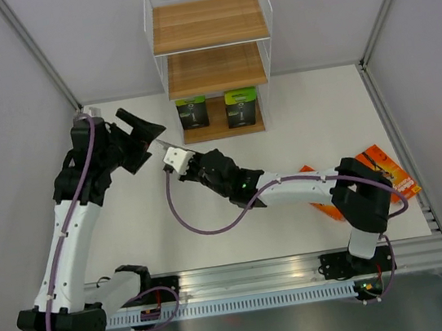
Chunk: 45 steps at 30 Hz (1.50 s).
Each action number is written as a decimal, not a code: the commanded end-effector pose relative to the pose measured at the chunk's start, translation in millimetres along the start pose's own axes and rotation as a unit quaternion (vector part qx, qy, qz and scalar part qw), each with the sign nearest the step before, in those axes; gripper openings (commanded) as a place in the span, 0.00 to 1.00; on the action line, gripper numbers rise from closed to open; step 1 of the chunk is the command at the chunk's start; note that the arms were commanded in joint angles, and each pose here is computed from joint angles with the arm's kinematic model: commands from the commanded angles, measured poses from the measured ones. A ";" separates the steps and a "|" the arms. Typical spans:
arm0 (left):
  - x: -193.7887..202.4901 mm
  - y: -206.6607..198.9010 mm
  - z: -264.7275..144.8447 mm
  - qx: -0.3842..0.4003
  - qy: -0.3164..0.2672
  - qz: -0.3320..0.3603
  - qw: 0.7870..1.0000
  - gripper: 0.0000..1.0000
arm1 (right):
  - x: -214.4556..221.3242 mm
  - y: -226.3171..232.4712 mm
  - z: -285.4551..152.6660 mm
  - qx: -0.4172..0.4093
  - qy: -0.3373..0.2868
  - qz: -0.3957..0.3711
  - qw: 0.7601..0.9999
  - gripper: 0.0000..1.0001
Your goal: Place and organize the shaving razors onto the shelf
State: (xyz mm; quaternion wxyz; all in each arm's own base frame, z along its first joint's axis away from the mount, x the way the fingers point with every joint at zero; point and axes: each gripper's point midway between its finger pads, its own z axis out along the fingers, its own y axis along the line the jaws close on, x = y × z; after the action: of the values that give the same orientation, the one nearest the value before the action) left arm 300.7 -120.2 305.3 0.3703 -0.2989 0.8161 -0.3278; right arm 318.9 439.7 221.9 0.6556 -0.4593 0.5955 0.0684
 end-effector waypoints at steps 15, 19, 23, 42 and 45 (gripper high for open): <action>14.5 -57.1 -61.4 0.283 -0.089 0.443 0.846 0.98 | -50.5 -45.6 -103.5 -0.202 -0.151 0.319 0.914 0.00; 29.8 -56.9 -52.9 0.343 -0.101 0.462 0.812 0.96 | -60.7 -32.2 -117.0 -0.258 -0.147 0.309 0.904 0.00; 50.3 -58.3 -41.5 0.390 -0.038 0.476 0.787 0.89 | -60.9 -32.4 -127.8 -0.269 -0.142 0.297 0.905 0.00; 69.4 -60.6 -49.3 0.445 0.005 0.526 0.724 0.68 | -70.4 -28.8 -149.9 -0.322 -0.147 0.272 0.895 0.01; 68.1 -63.3 -45.6 0.449 0.011 0.529 0.720 0.66 | -76.4 -28.8 -154.4 -0.332 -0.155 0.266 0.891 0.00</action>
State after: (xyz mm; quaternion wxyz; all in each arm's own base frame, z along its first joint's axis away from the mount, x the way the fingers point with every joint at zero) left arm 240.9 -191.0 329.0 0.5423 0.3433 0.6411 -0.4207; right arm 215.4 352.6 280.2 0.4788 -0.4332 0.5865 0.4890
